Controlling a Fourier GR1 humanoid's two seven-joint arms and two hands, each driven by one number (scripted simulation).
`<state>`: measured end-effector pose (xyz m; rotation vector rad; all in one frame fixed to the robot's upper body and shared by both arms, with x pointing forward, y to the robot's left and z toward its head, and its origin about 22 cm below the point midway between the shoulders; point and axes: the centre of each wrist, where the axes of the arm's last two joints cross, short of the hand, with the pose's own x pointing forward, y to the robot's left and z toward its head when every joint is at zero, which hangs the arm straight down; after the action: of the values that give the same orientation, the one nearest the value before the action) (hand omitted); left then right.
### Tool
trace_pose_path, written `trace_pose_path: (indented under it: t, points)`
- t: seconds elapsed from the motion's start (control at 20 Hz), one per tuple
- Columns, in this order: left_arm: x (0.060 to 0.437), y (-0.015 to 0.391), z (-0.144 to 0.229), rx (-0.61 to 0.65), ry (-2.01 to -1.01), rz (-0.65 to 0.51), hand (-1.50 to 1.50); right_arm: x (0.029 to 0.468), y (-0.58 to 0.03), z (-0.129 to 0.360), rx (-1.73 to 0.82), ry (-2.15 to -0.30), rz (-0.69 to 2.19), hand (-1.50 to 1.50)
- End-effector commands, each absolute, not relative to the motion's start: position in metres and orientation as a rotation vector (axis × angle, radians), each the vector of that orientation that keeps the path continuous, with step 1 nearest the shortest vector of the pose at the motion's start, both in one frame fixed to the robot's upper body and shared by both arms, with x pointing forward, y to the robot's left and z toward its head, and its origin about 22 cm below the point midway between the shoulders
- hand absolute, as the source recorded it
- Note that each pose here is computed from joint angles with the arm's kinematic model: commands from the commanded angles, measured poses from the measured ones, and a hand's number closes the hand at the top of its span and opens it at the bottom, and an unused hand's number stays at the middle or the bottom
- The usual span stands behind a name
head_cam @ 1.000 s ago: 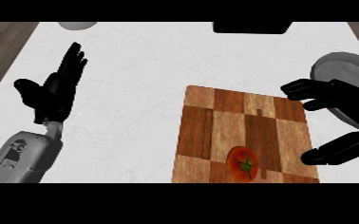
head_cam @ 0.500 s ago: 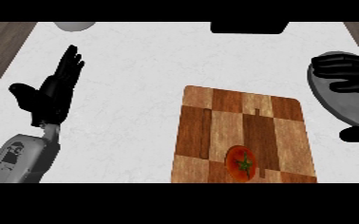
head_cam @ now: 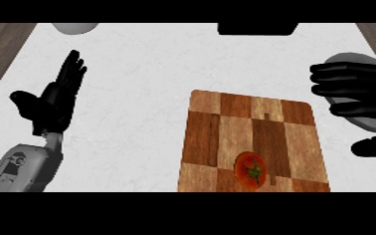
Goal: Pick the tomato from the cutting board and place it in the pan
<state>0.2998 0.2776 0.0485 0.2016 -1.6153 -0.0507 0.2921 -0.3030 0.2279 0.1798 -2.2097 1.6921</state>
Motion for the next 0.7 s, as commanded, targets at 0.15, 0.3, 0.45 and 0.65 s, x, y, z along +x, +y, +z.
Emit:
trace_pose_path:
  t: [0.15, 0.3, 0.45, 0.65]
  points:
    - [0.307, 0.271, 0.052, 0.186, -1.617, -0.031, 0.0, 0.27, -0.277, 0.213, 0.524, -2.065, 1.844, -1.5]
    - [0.302, 0.271, 0.057, 0.208, -1.618, -0.038, 0.0, 0.255, -0.281, 0.201, 0.537, -2.066, 1.854, -1.5]
    - [0.3, 0.283, 0.041, 0.21, -1.627, -0.035, 0.0, 0.249, -0.275, 0.197, 0.406, -2.023, 1.907, -1.5]
    - [0.294, 0.284, 0.046, 0.196, -1.61, -0.038, 0.0, 0.23, -0.268, 0.195, 0.362, -1.979, 1.898, -1.5]
